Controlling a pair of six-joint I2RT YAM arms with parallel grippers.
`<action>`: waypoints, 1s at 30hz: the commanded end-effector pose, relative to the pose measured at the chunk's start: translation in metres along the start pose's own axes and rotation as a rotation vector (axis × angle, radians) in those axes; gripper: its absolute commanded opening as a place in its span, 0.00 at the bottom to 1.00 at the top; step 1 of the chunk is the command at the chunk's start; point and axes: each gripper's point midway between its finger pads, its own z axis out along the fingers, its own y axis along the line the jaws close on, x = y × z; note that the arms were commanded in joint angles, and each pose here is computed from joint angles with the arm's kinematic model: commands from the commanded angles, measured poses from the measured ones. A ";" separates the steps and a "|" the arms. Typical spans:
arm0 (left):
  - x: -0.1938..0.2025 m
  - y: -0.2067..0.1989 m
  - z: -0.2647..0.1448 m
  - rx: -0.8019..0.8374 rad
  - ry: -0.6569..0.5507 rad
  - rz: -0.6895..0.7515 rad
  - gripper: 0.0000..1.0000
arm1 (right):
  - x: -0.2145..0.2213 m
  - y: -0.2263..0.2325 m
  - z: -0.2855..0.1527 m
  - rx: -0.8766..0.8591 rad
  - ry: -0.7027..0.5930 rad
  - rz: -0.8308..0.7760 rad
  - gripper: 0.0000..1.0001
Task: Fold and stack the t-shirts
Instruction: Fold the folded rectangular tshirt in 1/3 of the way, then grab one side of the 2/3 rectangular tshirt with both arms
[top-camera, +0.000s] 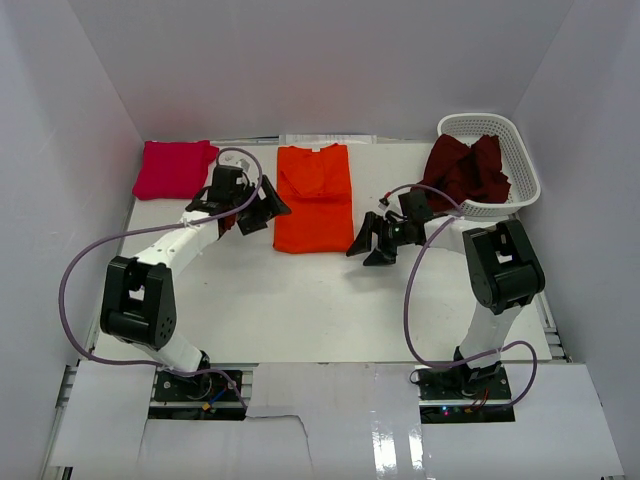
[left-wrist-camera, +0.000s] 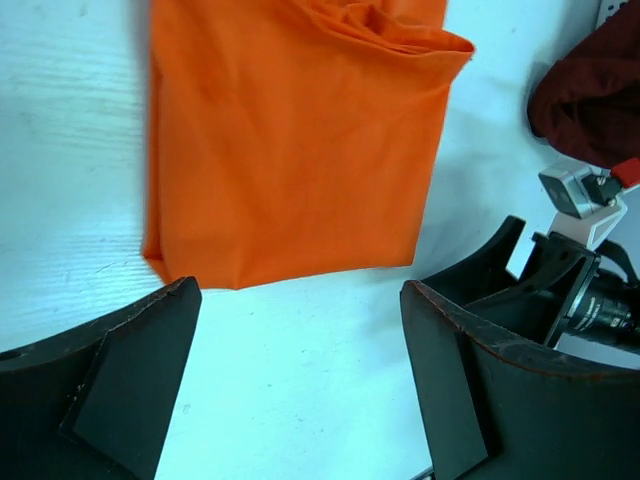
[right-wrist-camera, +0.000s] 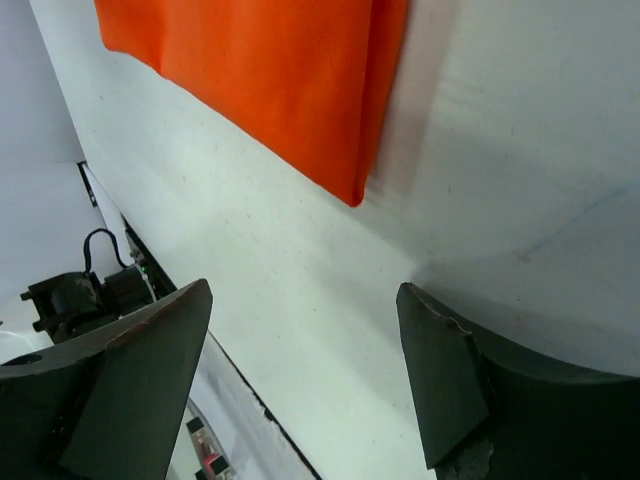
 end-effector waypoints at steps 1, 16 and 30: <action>0.015 0.007 -0.007 0.048 0.058 -0.078 0.92 | 0.002 0.021 -0.006 -0.079 -0.008 -0.016 0.80; 0.040 0.030 0.001 0.023 0.100 -0.186 0.92 | -0.021 -0.002 0.025 -0.091 -0.136 0.130 0.64; 0.061 0.065 0.009 -0.114 0.101 -0.303 0.90 | -0.046 -0.010 0.030 -0.045 -0.230 0.110 0.50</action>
